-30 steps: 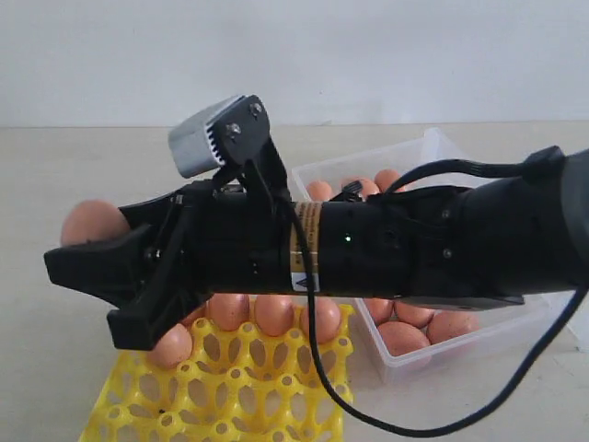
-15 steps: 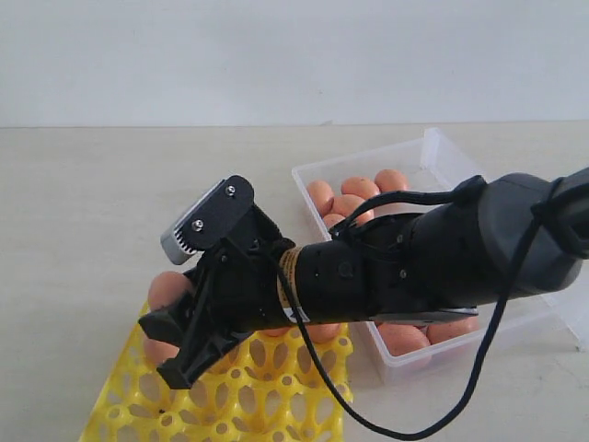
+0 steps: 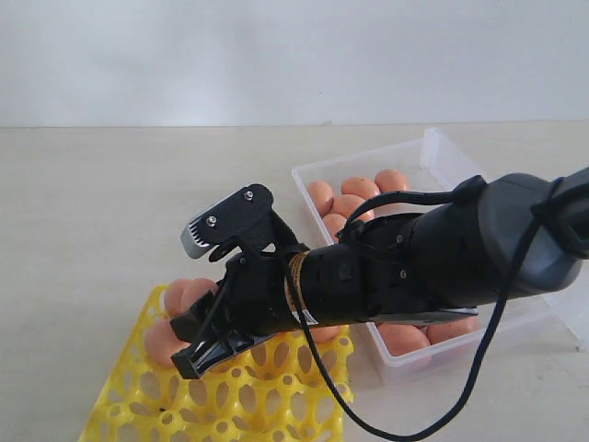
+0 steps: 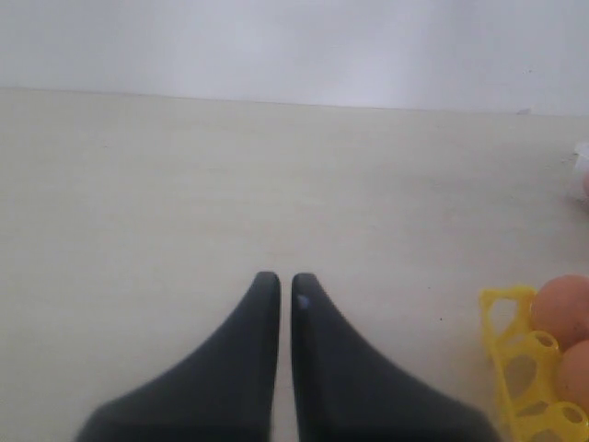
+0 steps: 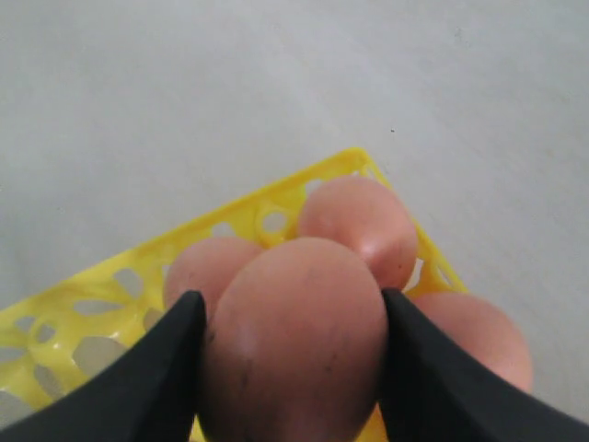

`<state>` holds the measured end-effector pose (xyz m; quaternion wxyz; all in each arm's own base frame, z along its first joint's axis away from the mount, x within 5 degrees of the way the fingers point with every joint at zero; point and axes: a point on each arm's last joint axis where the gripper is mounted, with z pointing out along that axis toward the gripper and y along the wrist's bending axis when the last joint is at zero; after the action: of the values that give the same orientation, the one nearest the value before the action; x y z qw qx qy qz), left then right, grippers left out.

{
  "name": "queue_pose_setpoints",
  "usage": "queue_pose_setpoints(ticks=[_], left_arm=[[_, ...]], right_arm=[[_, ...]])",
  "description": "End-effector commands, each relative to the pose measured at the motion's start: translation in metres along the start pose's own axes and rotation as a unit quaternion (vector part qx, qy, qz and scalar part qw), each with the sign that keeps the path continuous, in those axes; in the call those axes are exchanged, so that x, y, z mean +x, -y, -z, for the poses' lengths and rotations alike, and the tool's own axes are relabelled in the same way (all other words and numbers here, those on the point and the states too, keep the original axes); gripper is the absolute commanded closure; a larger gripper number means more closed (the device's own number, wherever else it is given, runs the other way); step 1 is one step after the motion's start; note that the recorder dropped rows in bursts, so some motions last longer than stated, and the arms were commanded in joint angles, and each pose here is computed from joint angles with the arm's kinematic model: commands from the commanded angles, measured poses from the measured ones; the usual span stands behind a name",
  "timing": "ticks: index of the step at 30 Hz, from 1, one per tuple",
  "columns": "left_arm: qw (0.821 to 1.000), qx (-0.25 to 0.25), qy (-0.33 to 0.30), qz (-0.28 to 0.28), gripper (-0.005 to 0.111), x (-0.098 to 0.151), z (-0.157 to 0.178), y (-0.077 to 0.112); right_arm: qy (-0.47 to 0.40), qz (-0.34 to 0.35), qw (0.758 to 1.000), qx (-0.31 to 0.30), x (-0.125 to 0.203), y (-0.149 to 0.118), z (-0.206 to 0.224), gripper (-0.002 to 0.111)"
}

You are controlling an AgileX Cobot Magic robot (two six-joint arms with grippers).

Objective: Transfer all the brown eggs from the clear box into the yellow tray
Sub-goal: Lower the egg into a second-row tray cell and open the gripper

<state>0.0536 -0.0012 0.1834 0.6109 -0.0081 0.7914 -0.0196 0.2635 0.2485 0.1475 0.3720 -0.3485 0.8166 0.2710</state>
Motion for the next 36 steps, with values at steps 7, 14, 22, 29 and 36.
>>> queue_pose_setpoints(ticks=[7, 14, 22, 29, 36], left_arm=[[1.000, 0.000, 0.003, -0.002, 0.103, 0.001, 0.000, 0.000], [1.000, 0.000, 0.003, -0.002, 0.103, 0.001, 0.000, 0.000], [1.000, 0.000, 0.003, -0.002, 0.103, 0.001, 0.000, 0.000], [1.000, 0.000, 0.003, -0.002, 0.103, 0.001, 0.000, 0.000], [1.000, 0.000, 0.003, -0.002, 0.103, 0.001, 0.000, 0.000]], right_arm=[[-0.001, -0.039, 0.999, 0.002, -0.001, 0.000, 0.000, 0.108], [0.000, -0.031, 1.000, -0.002, -0.001, 0.000, 0.000, 0.108], [-0.002, 0.067, 0.998, -0.009, -0.001, -0.005, -0.001, 0.109], [0.000, 0.076, 0.997, -0.017, -0.001, -0.006, -0.001, 0.108], [0.026, 0.102, 0.994, -0.013, -0.016, -0.010, 0.013, 0.099]])
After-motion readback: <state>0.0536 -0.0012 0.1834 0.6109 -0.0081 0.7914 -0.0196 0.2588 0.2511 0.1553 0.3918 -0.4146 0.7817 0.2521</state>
